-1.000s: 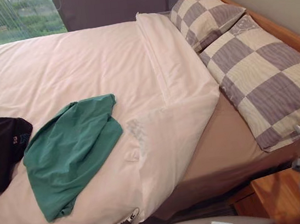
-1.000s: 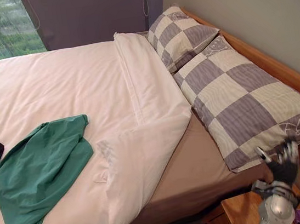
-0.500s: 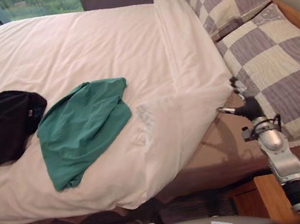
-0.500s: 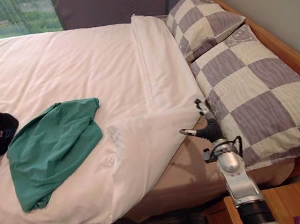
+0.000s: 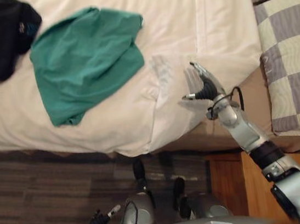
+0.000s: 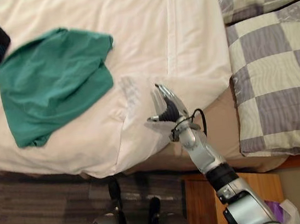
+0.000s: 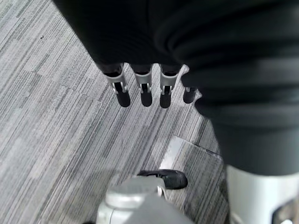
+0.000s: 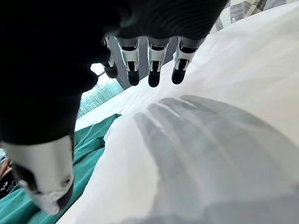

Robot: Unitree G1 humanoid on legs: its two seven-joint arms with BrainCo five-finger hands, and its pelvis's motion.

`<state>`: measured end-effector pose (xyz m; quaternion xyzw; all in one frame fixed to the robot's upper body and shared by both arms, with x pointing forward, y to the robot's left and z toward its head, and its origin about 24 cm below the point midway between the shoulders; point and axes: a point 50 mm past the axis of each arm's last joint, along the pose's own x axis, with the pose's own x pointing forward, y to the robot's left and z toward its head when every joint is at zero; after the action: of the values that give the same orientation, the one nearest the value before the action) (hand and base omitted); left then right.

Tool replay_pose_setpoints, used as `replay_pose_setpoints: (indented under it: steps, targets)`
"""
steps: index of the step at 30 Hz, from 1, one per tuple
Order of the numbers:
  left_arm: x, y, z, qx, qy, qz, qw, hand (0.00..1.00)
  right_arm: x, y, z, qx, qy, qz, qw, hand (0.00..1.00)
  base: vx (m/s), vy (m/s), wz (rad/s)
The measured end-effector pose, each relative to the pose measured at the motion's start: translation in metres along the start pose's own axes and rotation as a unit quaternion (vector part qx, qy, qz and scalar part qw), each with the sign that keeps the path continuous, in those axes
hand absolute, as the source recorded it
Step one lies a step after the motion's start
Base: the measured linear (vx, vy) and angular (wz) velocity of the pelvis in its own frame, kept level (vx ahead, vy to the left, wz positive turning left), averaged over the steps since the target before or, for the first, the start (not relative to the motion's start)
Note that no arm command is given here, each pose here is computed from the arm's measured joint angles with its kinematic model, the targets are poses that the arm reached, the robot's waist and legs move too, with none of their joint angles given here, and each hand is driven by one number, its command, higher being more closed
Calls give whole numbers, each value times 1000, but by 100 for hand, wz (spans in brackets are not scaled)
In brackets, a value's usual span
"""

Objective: Tidy the bed and pick cloth on bed and put in laundry

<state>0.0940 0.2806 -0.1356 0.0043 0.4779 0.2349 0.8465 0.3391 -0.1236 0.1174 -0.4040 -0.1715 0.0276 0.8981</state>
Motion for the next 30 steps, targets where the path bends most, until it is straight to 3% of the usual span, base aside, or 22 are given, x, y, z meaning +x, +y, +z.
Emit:
replay_pose_setpoints:
  steps: [4, 12, 13, 19, 30]
  targets:
    - [3, 2, 22, 7, -34, 7, 999, 0, 20, -14, 0, -56, 25, -34, 998, 0, 2, 33, 5]
    - [5, -1, 39, 30, -61, 6, 998, 0, 34, -36, 3, -89, 37, -69, 993, 0, -1, -12, -3]
    - [6, -2, 45, 31, -65, 6, 997, 0, 38, -39, 7, -90, 31, -69, 993, 100, -20, -46, -7]
    - [7, -9, 51, 39, -70, 1, 997, 0, 45, -35, -2, -77, 70, -29, 994, 100, -14, -29, 5]
    - [7, -11, 56, 34, -88, 14, 995, 0, 44, -43, -20, -3, 113, -70, 991, 100, 29, 24, 0]
